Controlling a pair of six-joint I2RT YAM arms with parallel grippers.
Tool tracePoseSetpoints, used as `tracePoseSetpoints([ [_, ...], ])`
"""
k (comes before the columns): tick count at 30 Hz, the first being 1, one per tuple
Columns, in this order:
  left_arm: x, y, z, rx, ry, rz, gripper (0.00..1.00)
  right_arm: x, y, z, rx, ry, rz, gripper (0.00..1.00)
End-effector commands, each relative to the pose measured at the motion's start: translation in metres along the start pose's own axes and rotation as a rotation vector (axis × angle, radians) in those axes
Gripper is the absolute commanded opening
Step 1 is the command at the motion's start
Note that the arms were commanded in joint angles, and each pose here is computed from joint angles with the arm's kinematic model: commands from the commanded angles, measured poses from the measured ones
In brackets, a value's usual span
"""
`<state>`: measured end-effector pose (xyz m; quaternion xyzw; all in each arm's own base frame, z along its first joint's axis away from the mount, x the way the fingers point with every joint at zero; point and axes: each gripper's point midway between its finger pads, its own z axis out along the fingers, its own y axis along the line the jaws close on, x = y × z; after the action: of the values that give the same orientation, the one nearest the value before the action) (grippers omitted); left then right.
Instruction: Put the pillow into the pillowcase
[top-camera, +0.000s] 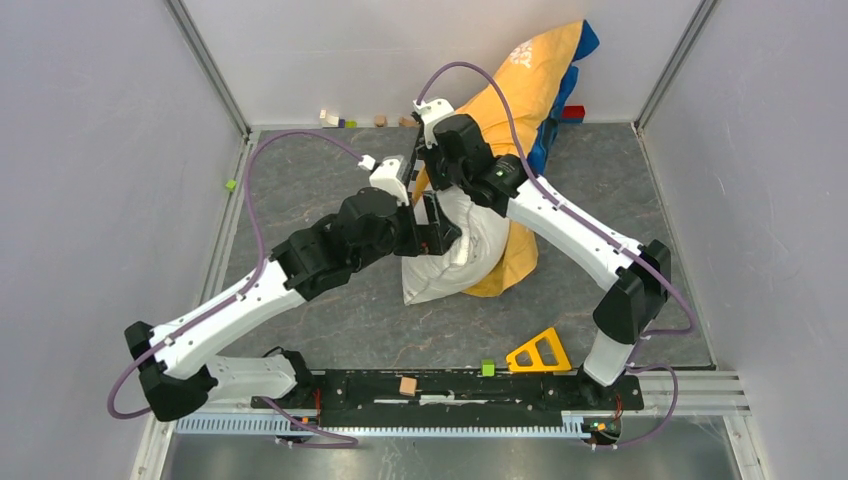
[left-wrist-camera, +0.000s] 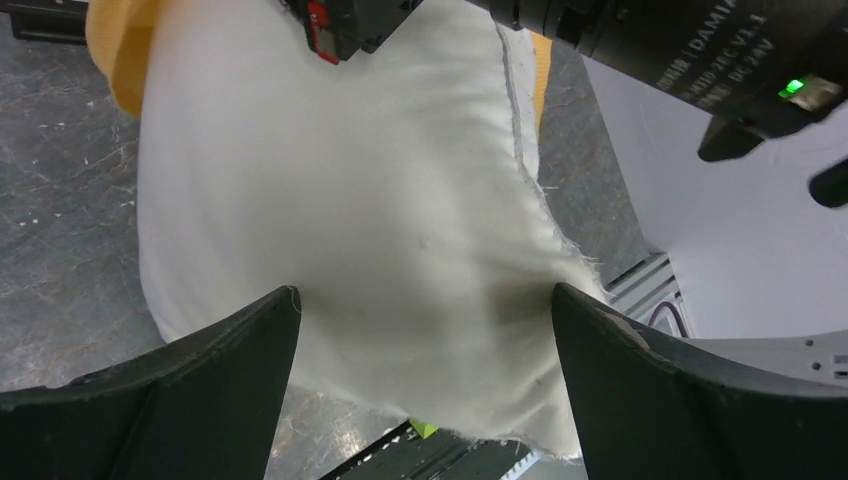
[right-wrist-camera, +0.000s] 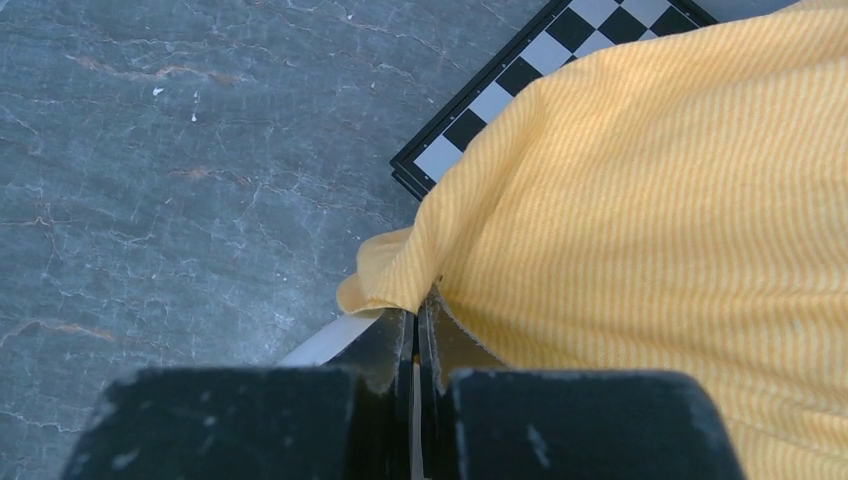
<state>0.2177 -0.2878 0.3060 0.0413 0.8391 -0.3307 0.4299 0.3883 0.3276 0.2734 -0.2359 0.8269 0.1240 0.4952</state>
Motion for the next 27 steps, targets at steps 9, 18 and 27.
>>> tracePoseSetpoints([
  [9, 0.042, 0.057, 0.07, -0.246, 0.043, 0.027, 0.29, -0.046, 0.0, -0.047, -0.03, -0.119, 0.03, 0.14],
  [18, 0.062, 0.112, 0.077, -0.314, 0.083, -0.146, 0.03, -0.029, -0.04, -0.106, 0.108, -0.15, 0.001, 0.65],
  [27, 0.064, 0.123, 0.079, -0.312, 0.092, -0.191, 0.03, 0.044, -0.084, -0.128, 0.304, -0.065, -0.038, 0.63],
])
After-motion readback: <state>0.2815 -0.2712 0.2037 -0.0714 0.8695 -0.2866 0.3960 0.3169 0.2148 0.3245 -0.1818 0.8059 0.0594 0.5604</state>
